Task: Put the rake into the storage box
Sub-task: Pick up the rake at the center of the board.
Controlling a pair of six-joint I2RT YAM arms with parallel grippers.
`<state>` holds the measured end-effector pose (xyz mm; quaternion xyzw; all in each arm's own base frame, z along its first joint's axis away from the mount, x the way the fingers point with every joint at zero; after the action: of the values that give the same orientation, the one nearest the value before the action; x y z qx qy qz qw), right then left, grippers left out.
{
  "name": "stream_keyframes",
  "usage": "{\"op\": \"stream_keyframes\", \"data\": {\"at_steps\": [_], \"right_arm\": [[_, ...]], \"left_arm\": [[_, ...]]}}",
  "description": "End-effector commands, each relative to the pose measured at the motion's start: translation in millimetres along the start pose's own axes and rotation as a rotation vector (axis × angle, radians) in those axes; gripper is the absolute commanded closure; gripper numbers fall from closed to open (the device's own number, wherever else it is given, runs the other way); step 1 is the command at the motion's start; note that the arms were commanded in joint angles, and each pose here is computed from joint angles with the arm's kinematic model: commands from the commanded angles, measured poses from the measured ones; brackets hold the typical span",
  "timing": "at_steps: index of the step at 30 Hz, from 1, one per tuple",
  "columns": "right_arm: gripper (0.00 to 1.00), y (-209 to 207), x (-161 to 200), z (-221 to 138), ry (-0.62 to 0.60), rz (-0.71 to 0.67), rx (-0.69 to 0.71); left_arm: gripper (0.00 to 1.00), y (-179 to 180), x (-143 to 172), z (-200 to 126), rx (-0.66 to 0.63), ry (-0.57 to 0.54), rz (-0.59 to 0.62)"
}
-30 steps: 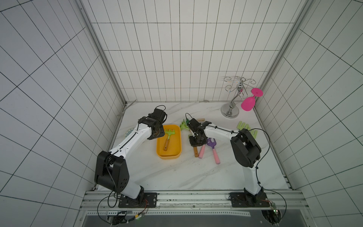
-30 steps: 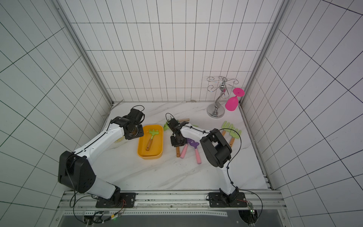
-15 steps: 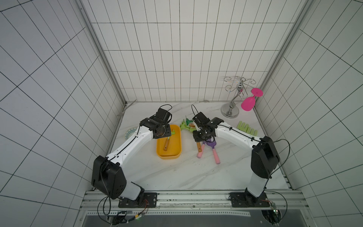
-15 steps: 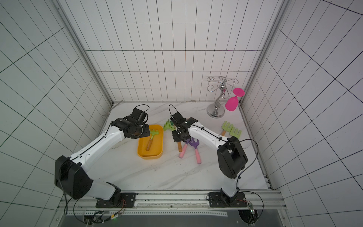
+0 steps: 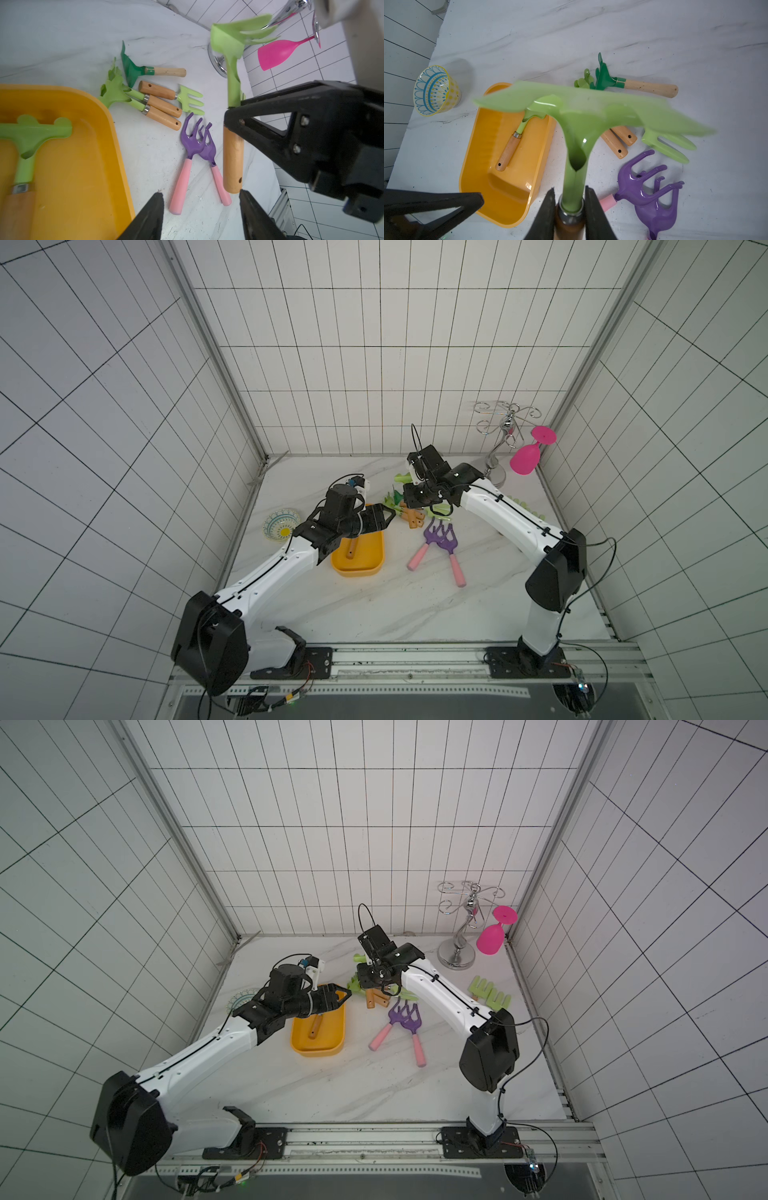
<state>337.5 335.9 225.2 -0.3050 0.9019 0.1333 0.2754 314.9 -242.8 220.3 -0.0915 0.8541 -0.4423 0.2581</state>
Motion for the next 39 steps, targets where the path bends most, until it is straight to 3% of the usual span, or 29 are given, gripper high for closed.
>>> {"op": "stream_keyframes", "data": {"at_steps": [1,9,21,30,39], "right_arm": [[0.85,-3.5,-10.6,-8.8,-0.019,0.030,-0.005],[0.85,-2.2,-13.9,-19.7,-0.048,0.069,-0.028],[0.85,-3.6,-8.6,-26.2,-0.060,0.103,-0.028],[0.83,-0.2,-8.0,-26.9,-0.068,0.106,-0.053],[0.81,2.3,-2.8,-24.4,-0.066,0.103,-0.071]], "left_arm": [[0.41,-30.3,4.9,9.9,0.179,0.034,0.025],[0.43,-30.8,21.0,36.8,0.214,0.114,0.044],[0.50,-26.0,24.4,55.3,0.212,0.138,0.037],[0.73,-29.8,25.6,53.0,0.228,0.144,0.042],[0.82,-30.3,20.9,38.6,0.222,0.113,0.050]]}}
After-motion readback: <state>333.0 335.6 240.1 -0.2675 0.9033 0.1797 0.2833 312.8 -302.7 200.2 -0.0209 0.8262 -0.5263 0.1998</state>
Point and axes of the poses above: each gripper's point midway between its finger pads, its own z axis out along the fingers, its own y axis along the line the jaws close on, x = y × z, the point moved 1 cm from there along -z, back along the fingers, and after that the axes turned 14 degrees about -z, right-handed, at the moved point
